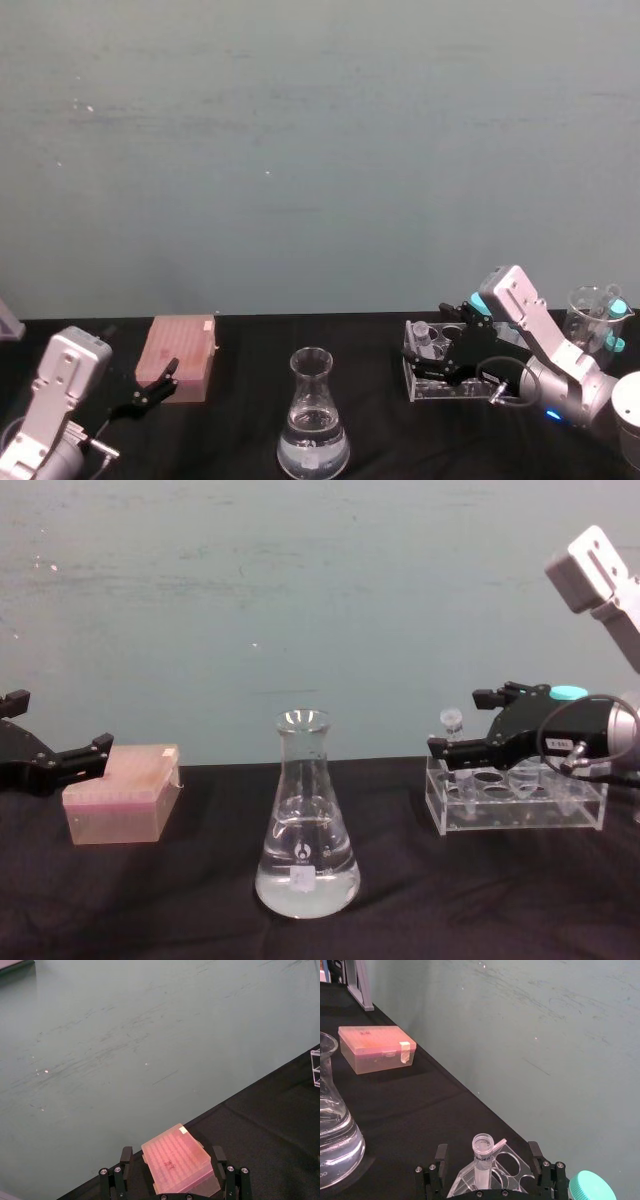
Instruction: Pour the liquid from the test tube into the beaker using one hand.
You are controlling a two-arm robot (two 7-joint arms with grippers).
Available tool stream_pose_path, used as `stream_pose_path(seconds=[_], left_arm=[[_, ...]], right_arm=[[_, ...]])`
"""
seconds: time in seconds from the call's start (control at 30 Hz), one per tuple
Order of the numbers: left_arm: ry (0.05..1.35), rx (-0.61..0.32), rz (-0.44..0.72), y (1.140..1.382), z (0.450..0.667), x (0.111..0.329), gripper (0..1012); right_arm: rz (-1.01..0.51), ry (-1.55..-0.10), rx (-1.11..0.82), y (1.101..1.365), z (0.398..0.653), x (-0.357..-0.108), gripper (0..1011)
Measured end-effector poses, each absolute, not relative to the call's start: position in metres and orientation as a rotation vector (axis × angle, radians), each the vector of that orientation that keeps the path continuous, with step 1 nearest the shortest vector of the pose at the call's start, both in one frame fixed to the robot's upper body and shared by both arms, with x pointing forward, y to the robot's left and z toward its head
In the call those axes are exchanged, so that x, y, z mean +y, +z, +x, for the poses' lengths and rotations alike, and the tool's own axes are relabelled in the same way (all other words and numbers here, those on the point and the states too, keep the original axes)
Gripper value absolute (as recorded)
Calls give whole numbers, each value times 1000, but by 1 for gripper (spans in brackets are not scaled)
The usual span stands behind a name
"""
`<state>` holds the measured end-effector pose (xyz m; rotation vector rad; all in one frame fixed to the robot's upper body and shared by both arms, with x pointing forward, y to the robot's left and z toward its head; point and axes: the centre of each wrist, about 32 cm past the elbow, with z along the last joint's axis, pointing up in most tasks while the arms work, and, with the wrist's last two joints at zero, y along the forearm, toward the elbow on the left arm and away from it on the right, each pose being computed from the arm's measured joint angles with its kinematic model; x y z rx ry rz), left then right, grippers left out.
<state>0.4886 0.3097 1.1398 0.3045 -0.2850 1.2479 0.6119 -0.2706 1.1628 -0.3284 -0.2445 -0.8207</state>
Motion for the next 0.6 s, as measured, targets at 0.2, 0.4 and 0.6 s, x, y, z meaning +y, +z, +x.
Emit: stream_pose_path(seconds=[0.2, 0.4, 0.6], left_arm=[[1248, -285, 305, 1140, 489, 310, 1000], [1248, -285, 304, 1140, 489, 310, 1000], [1248, -285, 304, 1140, 489, 310, 1000]], right_arm=[[-340, -822, -242, 1161, 614, -269, 1003], [-350, -822, -240, 1160, 616, -267, 1003], [-357, -820, -239, 1159, 618, -264, 1003]])
